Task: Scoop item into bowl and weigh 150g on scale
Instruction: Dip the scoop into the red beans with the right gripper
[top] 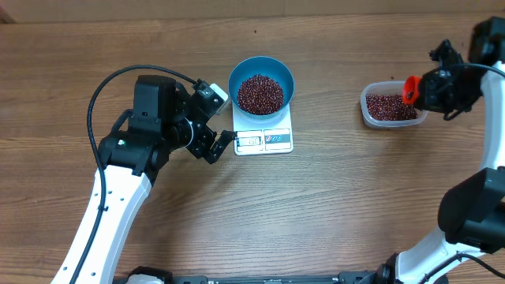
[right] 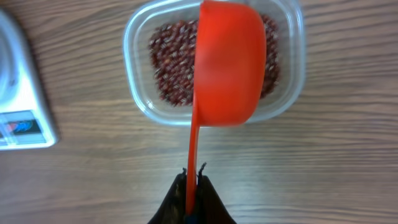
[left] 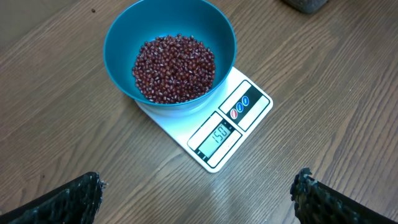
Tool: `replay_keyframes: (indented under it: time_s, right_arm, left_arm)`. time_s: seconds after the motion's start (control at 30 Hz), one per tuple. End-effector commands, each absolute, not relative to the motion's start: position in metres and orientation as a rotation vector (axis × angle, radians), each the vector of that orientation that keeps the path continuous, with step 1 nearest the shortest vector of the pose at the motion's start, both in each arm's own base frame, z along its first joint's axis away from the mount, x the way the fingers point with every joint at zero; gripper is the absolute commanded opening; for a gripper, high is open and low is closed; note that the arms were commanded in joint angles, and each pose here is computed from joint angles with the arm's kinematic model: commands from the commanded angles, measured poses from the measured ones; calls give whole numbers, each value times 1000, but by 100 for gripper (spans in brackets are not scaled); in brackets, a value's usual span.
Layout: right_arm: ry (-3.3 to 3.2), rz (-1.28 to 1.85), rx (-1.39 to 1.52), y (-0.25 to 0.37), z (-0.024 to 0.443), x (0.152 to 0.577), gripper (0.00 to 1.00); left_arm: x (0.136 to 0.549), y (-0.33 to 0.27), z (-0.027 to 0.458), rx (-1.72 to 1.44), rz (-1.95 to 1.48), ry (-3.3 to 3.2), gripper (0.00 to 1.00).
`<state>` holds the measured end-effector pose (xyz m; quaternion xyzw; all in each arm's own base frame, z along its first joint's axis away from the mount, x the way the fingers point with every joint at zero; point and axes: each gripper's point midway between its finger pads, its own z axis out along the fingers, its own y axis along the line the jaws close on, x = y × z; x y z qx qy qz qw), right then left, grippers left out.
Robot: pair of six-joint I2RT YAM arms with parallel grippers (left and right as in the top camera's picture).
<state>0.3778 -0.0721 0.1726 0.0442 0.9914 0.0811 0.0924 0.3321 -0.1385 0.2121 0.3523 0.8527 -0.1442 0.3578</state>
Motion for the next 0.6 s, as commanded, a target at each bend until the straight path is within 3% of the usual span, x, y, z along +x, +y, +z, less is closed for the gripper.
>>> replay_keyframes:
  time_s: [0.0, 0.27, 0.57]
  right_arm:
    - [2940, -38, 131, -76, 180, 381, 4]
    - [2915, -496, 63, -79, 189, 384, 4]
    - [2918, -519, 93, -72, 190, 381, 4]
  left_arm:
    - [334, -136, 213, 892, -373, 2205, 100]
    - [334, -136, 213, 892, -373, 2204, 100]
    - [334, -136, 213, 892, -373, 2204, 99]
